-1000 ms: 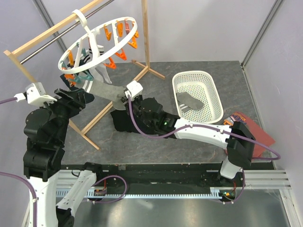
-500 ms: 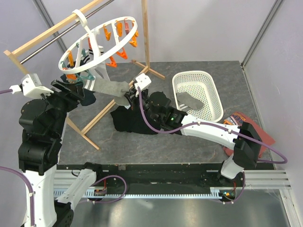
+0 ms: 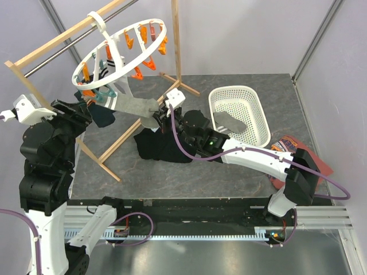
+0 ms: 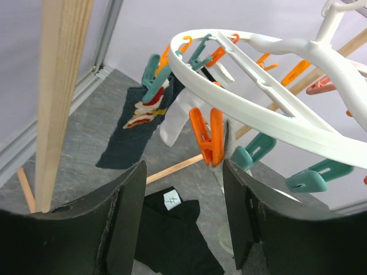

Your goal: Remove the socks clipped to the hanger

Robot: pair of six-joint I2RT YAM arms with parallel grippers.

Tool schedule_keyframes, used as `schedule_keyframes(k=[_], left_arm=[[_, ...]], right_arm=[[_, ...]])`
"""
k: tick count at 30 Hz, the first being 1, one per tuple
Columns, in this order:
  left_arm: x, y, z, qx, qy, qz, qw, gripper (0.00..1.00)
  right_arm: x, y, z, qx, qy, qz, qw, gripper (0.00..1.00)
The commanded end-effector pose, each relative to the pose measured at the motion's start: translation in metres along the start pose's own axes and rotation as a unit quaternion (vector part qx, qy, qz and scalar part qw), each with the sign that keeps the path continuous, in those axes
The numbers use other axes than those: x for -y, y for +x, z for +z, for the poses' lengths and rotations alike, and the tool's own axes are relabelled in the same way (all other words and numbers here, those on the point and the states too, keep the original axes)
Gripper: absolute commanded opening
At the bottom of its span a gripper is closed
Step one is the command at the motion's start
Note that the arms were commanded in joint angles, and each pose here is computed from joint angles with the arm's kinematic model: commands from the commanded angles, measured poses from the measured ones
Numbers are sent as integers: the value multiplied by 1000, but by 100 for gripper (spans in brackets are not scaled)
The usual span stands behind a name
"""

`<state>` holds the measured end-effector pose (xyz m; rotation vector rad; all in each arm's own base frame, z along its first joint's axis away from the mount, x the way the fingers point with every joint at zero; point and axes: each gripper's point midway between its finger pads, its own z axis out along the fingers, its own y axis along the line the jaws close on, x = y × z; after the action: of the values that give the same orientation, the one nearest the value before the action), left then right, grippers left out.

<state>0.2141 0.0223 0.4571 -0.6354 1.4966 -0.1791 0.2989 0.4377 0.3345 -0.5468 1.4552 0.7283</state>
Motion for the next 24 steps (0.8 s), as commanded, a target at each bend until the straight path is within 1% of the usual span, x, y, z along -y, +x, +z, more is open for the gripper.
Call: schedule_keyframes(k=[1,5,8,10,11,14,19,24], left_arm=[[-5,-6,4,19,-14,22,999,61],[-3,1,12,8,-16,17,1000,61],[6,6,17,-1,0,9,1000,61],[13,6,18,-2,17,3,1000,61],[18,2,18,7,29,-3,1000,61],[31,5,17,3,67,-11,998,61],[28,12,26,-5,53,-8,999,61],[33,12,30,-1,62,-16,998,61]], right_arm=[[1,-30,-13,31,-5,15,999,0],[-2,-33,-14,33,-10,21,999,0],[-3,-34,-13,33,-14,22,999,0],[-5,-35,-13,33,-16,25,999,0],[-5,-36,-13,34,-16,25,999,0],[-8,-35,-13,38,-23,35,998,0],[-10,-35,-14,44,-31,48,997,0],[-11,-34,-16,43,-33,50,997,0]])
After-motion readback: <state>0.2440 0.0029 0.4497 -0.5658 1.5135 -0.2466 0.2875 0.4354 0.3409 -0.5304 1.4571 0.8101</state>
